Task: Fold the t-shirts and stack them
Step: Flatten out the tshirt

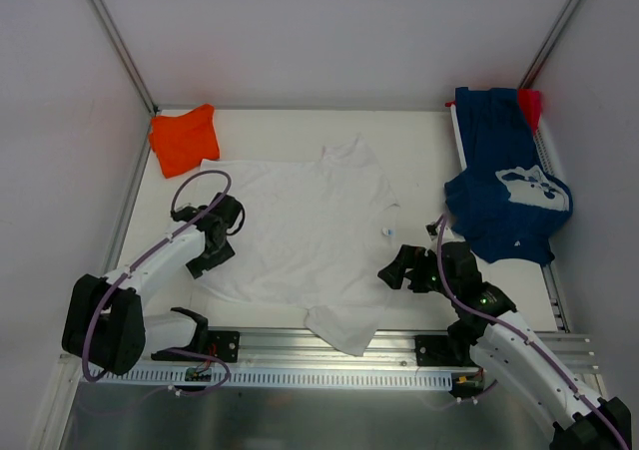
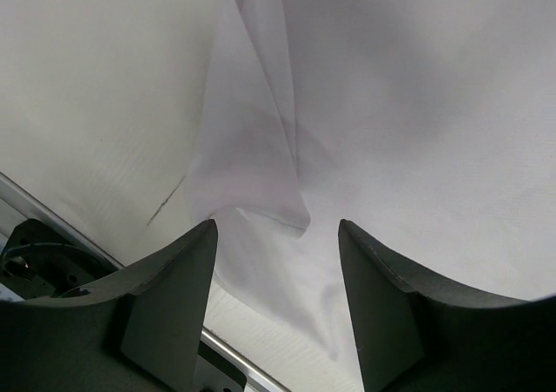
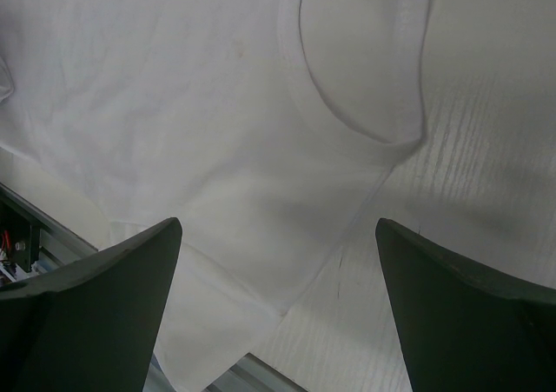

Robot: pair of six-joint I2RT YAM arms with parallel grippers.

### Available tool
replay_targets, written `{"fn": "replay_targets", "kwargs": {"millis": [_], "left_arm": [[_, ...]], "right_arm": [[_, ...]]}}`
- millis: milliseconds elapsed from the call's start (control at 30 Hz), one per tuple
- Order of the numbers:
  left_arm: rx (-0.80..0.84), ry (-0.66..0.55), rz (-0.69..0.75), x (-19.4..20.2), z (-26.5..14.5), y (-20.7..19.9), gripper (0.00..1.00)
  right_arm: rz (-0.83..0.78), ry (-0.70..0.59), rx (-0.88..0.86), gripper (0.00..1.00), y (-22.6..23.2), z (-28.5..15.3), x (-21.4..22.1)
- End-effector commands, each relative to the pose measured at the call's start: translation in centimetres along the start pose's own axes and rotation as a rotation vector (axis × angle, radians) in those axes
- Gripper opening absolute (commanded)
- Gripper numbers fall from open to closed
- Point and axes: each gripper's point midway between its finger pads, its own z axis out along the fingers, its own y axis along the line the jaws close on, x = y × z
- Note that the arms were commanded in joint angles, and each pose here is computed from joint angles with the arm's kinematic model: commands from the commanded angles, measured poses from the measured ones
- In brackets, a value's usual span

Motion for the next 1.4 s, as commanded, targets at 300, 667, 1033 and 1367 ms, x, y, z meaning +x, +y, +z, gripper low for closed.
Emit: {"fn": "replay_targets", "kwargs": {"millis": [300,667,1033,1367], "left_arm": [[0.059,0.018,0.064,0.1,-1.1,-0.7,0.57],[0.041,0.125,0.103,5.8,0.3,-0.3,0.54],[0.163,-0.056,0.214,0.3,-4.6,-3.7,0.53],[-0.007,-0.031,0.179,-0.1,-2.2,0.6,0.55]], "right_arm": [[-0.021,-0.031,-0.025,0.99,0.4,0.4,-0.8],[-0.025,-0.038,-0.026,0.99,0.4,0.4,-1.0],[-0.023,-0.018,-0.034,0.99,0.5,0.7,-0.7],[-0.027,-0.008,-0.03,1.0,0.4,0.9,-0.6]]}}
